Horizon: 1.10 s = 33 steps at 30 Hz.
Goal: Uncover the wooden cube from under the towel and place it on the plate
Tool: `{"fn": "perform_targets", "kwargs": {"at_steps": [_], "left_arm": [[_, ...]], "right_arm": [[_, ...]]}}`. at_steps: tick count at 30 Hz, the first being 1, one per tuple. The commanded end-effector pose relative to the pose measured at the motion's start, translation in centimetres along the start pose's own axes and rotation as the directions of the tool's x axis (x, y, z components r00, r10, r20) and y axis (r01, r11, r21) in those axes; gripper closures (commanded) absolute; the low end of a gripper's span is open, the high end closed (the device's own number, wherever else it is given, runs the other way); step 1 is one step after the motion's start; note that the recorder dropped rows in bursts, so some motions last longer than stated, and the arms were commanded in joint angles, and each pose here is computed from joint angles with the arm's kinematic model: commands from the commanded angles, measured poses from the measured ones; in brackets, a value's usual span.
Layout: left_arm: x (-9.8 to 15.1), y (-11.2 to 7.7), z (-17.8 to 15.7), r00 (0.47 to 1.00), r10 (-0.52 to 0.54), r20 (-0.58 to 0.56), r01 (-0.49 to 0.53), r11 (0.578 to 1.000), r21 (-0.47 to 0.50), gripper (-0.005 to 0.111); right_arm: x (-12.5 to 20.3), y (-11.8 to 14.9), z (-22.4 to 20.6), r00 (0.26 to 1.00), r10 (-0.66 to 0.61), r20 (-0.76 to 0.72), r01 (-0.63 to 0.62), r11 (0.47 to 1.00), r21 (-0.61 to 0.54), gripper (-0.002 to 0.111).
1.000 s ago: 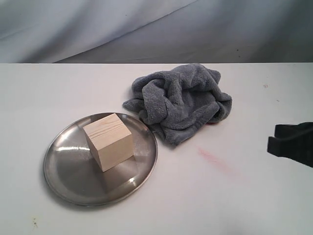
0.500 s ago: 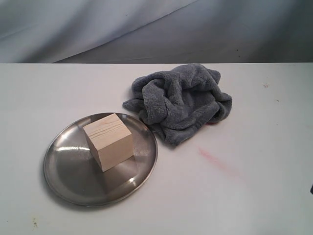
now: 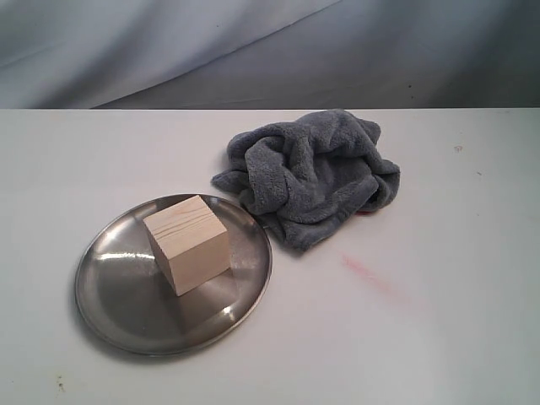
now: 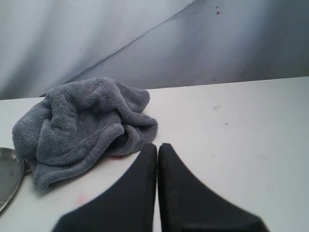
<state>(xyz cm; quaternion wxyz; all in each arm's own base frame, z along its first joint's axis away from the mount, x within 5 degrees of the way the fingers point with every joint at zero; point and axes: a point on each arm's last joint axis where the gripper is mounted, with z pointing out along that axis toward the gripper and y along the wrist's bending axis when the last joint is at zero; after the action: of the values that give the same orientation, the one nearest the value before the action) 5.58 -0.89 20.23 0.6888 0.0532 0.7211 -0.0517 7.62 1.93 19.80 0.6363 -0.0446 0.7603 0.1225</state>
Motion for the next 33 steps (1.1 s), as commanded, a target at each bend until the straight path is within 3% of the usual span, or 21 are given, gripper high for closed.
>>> {"fn": "perform_targets", "kwargs": {"at_steps": [1, 12, 33], "left_arm": [[0.1, 0.0, 0.0, 1.000, -0.004, 0.003, 0.004, 1.000, 0.005, 0.107], [0.1, 0.0, 0.0, 1.000, -0.004, 0.003, 0.004, 1.000, 0.005, 0.107], [0.1, 0.0, 0.0, 1.000, -0.004, 0.003, 0.004, 1.000, 0.005, 0.107]], "right_arm": [[0.0, -0.2, -0.5, 0.999, -0.032, 0.028, 0.031, 0.999, 0.019, 0.108], [-0.2, -0.2, -2.2, 0.988, -0.061, 0.139, 0.057, 0.998, 0.037, 0.108], [-0.1, -0.2, -2.3, 0.990, -0.053, 0.127, 0.048, 0.998, 0.038, 0.108]]}}
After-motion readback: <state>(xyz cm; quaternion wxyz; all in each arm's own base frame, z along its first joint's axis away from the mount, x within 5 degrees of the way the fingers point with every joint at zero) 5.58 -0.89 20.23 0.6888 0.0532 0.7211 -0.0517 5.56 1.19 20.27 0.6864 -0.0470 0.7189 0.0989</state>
